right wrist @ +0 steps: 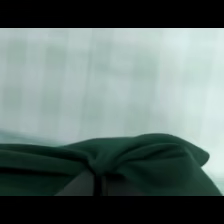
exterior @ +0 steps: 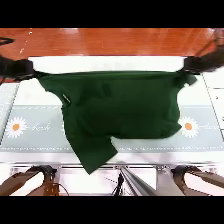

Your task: Fold the shirts.

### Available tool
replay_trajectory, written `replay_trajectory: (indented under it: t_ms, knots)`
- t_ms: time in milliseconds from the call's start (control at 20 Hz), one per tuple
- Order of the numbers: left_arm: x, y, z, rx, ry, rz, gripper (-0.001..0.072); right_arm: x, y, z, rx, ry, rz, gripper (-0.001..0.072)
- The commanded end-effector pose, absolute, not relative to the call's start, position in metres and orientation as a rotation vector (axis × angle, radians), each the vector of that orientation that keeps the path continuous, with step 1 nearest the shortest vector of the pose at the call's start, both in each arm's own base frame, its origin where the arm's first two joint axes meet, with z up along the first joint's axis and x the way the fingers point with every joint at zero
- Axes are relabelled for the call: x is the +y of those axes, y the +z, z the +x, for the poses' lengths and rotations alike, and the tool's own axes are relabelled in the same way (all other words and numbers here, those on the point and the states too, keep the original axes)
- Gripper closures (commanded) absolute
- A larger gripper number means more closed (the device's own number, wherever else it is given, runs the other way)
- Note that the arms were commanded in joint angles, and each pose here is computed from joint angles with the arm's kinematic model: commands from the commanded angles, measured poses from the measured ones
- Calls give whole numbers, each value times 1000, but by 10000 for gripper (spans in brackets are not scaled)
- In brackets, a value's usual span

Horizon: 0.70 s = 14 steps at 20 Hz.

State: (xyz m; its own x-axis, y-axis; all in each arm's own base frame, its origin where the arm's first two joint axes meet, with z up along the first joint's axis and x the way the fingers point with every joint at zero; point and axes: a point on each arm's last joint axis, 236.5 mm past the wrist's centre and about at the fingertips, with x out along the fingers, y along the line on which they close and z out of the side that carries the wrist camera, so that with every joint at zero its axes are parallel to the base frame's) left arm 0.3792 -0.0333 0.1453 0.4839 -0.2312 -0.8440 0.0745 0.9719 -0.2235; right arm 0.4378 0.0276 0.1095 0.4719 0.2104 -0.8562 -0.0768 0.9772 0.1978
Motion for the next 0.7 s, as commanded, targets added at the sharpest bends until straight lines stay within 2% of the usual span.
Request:
replay_trajectory:
  t_ms: [0,200,400,550,600,650]
  knots:
    - [-24,101,452,966,-142,-201,682,52,73,524,874,162,176,690]
    - [-36,35,472,1077,-161,-296,682,51,20,532,971,109,274,690]
    - [-70,-34,440,1362,-248,-397,682,63,-54,485,1281,132,233,690]
    - [-82,-53,414,1502,-288,-393,680,67,-59,482,1307,138,234,688]
    - [-79,-49,411,1511,-304,-382,673,59,-49,486,1283,127,219,649]
    - [-72,-40,408,1527,-319,-374,600,50,-33,490,1255,114,197,527]
